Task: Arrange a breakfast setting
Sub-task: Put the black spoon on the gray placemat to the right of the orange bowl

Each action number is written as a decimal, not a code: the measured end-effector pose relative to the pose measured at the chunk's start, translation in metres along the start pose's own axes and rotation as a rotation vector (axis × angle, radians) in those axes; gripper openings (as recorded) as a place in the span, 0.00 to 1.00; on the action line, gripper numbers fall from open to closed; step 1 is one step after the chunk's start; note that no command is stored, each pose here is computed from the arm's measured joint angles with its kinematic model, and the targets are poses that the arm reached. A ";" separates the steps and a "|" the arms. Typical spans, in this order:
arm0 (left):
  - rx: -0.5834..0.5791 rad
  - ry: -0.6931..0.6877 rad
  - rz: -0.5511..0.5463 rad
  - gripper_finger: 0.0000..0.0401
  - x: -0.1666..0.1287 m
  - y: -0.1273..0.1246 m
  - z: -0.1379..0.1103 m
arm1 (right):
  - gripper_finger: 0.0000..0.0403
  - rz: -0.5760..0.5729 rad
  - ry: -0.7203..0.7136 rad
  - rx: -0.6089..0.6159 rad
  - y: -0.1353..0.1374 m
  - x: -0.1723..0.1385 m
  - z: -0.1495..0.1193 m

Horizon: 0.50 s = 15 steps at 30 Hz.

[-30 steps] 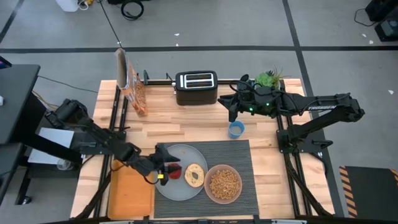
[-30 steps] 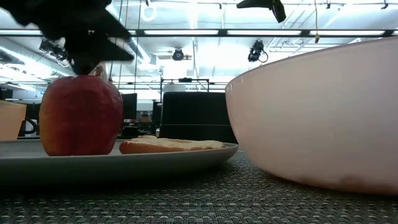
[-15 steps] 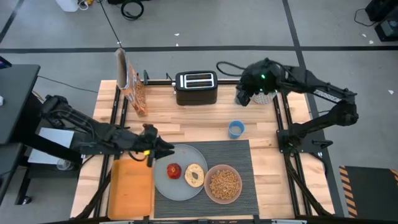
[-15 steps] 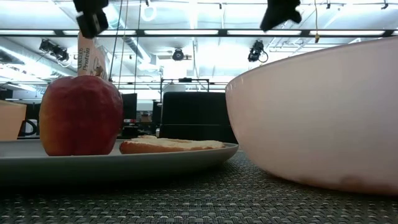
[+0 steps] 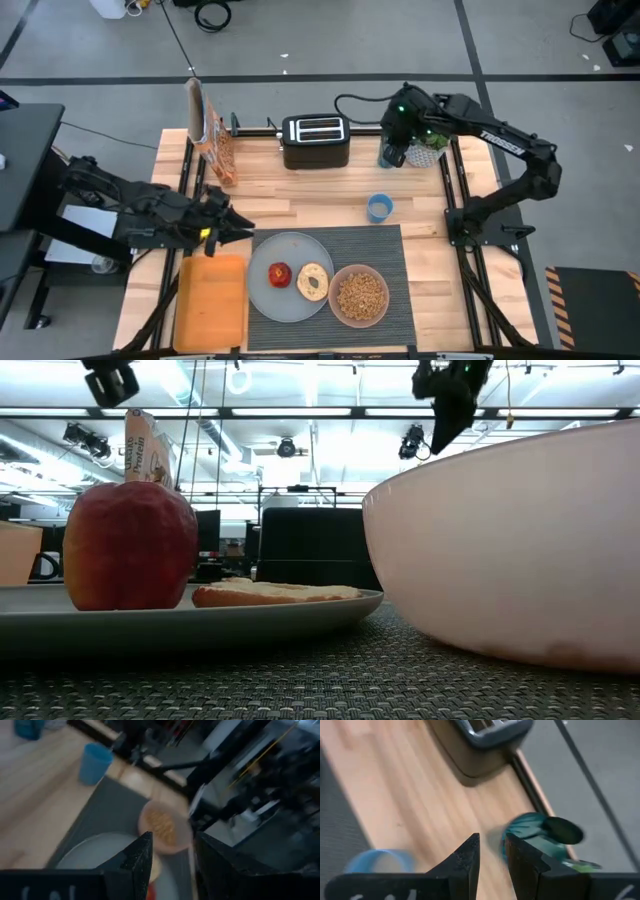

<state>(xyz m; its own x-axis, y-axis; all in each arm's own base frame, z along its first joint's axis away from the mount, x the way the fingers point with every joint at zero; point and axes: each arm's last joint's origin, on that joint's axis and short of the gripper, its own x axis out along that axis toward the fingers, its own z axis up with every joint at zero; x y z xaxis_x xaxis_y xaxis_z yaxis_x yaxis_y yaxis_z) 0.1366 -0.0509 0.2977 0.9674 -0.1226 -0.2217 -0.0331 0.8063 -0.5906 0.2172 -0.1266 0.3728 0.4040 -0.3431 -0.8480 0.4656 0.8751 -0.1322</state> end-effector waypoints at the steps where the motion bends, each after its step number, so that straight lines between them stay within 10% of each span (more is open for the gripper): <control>1: 0.013 0.023 0.028 0.39 -0.004 0.000 0.002 | 0.25 -0.017 0.014 -0.014 -0.003 0.003 0.001; 15: 0.304 -0.218 0.398 0.39 -0.036 -0.012 0.051 | 0.25 -0.013 -0.080 -0.025 -0.065 0.027 0.009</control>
<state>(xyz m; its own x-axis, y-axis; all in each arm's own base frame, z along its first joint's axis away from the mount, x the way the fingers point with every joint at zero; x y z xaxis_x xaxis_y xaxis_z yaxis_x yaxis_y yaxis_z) 0.1150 -0.0262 0.3523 0.9257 0.3229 -0.1973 -0.3644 0.9010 -0.2354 0.2052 -0.1960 0.3632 0.4602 -0.3794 -0.8027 0.4519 0.8783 -0.1561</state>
